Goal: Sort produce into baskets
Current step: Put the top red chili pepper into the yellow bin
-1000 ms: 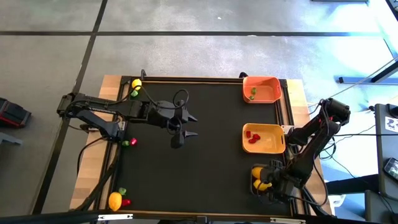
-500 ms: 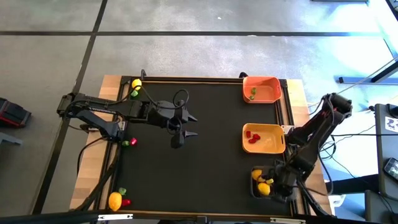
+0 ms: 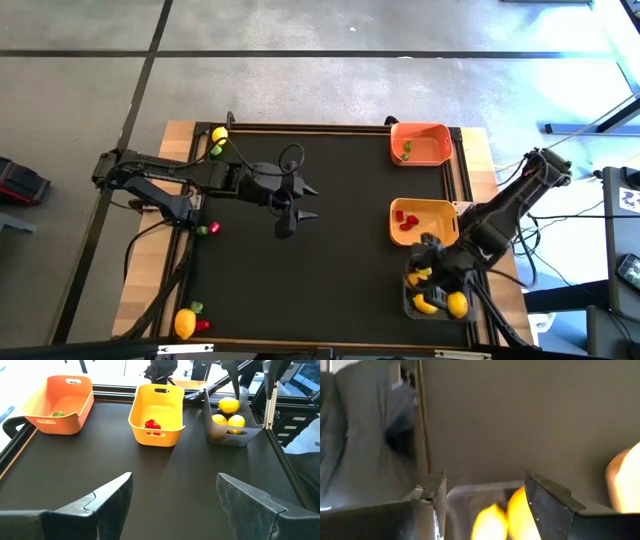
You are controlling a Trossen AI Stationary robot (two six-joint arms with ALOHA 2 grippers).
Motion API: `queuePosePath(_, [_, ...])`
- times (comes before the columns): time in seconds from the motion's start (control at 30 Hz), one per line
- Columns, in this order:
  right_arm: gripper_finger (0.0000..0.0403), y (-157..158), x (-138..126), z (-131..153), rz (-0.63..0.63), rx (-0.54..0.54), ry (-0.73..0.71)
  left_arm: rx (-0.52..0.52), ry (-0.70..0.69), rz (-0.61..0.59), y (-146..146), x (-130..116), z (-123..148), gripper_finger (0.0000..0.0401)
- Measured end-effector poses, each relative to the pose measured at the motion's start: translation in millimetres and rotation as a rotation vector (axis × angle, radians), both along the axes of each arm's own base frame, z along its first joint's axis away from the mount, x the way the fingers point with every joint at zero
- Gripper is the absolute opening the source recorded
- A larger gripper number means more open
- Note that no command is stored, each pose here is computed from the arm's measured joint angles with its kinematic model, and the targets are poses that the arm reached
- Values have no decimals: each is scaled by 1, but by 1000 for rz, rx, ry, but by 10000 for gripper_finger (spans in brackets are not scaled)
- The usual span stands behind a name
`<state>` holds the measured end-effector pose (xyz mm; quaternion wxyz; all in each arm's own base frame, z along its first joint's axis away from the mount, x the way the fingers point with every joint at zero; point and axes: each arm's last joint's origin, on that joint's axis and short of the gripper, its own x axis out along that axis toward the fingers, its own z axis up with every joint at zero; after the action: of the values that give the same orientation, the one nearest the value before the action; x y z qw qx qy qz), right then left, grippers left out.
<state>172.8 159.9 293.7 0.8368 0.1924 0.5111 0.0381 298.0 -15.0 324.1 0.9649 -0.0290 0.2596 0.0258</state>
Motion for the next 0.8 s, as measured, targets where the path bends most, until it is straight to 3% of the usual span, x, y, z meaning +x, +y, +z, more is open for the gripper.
queuePosePath(0.17, [198, -14, 12, 3, 7, -169, -115, -25, 33, 13, -1, -2, -3, 282])
queuePosePath(0.4, [198, -35, 27, 3, -22, -382, -194, -108, 239, 75, -3, -15, -18, 282])
queuePosePath(0.8, [198, -57, 43, 6, -41, -478, -227, -247, 667, 292, -16, -53, -52, 282])
